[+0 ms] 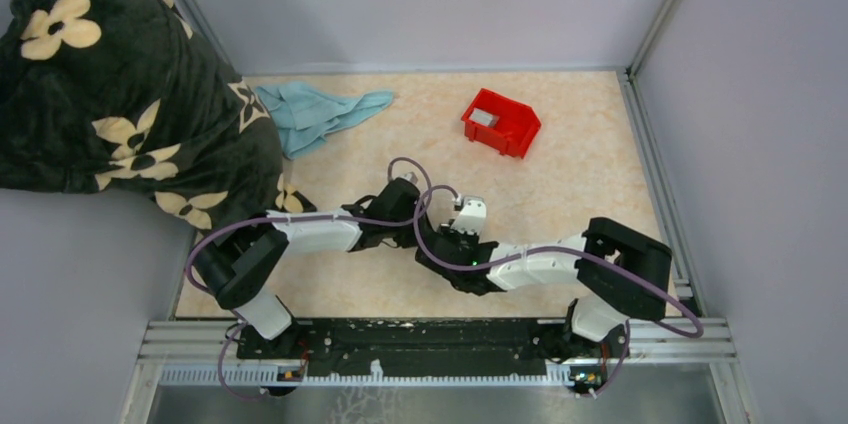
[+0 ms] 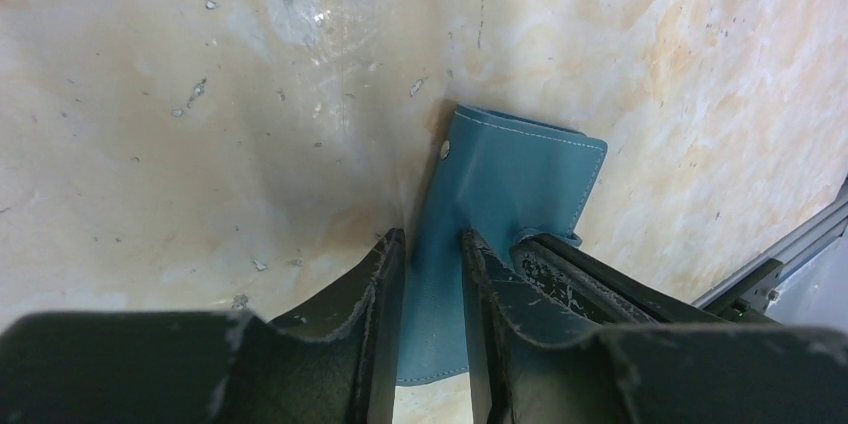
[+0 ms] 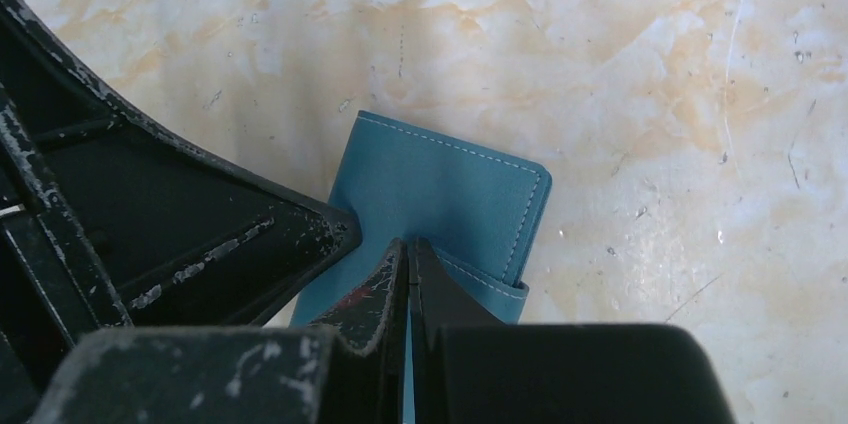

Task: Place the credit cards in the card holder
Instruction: Close the card holder at the center of the board.

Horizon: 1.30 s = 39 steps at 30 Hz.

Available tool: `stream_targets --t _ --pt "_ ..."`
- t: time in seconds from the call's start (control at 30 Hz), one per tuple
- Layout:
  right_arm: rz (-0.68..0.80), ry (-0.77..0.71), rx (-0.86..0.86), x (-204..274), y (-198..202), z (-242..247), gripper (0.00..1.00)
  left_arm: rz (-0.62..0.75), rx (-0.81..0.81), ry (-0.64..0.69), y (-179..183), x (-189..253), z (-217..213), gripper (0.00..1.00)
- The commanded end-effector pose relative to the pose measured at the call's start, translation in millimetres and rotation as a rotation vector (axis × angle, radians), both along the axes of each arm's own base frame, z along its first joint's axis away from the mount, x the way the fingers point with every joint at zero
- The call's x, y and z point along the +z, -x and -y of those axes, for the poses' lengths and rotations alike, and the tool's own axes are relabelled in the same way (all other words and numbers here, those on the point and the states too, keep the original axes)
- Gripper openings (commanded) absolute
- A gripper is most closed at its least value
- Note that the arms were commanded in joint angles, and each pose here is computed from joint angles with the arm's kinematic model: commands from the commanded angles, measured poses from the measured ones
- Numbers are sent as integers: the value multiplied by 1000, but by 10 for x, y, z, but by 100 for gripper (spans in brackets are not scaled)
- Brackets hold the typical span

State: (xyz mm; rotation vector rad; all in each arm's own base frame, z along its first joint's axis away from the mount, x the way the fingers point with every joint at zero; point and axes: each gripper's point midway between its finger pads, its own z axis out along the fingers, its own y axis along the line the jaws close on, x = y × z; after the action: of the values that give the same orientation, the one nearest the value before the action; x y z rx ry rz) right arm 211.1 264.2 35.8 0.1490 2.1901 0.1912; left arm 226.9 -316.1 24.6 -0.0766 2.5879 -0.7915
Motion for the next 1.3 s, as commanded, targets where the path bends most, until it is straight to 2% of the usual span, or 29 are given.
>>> stream_targets --t 0.0,0.37,0.77,0.93,1.07,1.17,1.27 --pt "-123 69 10 -339 285 285 0 -30 7 -75 75 -79 -122 34" --pt "-157 -91 -48 -694 447 402 0 -28 4 -111 91 -49 -69 34" --pt "-261 -118 -123 -1226 864 573 0 -20 6 -129 104 0 -38 34" --pt "-251 -131 -154 -1238 878 666 0 -18 1 -131 110 8 -21 34" --pt "-163 -94 -119 -965 719 560 0 0 7 -129 74 78 -14 35" --pt "-73 -38 -88 -633 568 503 19 12 11 -121 44 137 10 36" --pt "0 -25 -70 -316 417 454 30 21 12 -113 14 181 39 36"
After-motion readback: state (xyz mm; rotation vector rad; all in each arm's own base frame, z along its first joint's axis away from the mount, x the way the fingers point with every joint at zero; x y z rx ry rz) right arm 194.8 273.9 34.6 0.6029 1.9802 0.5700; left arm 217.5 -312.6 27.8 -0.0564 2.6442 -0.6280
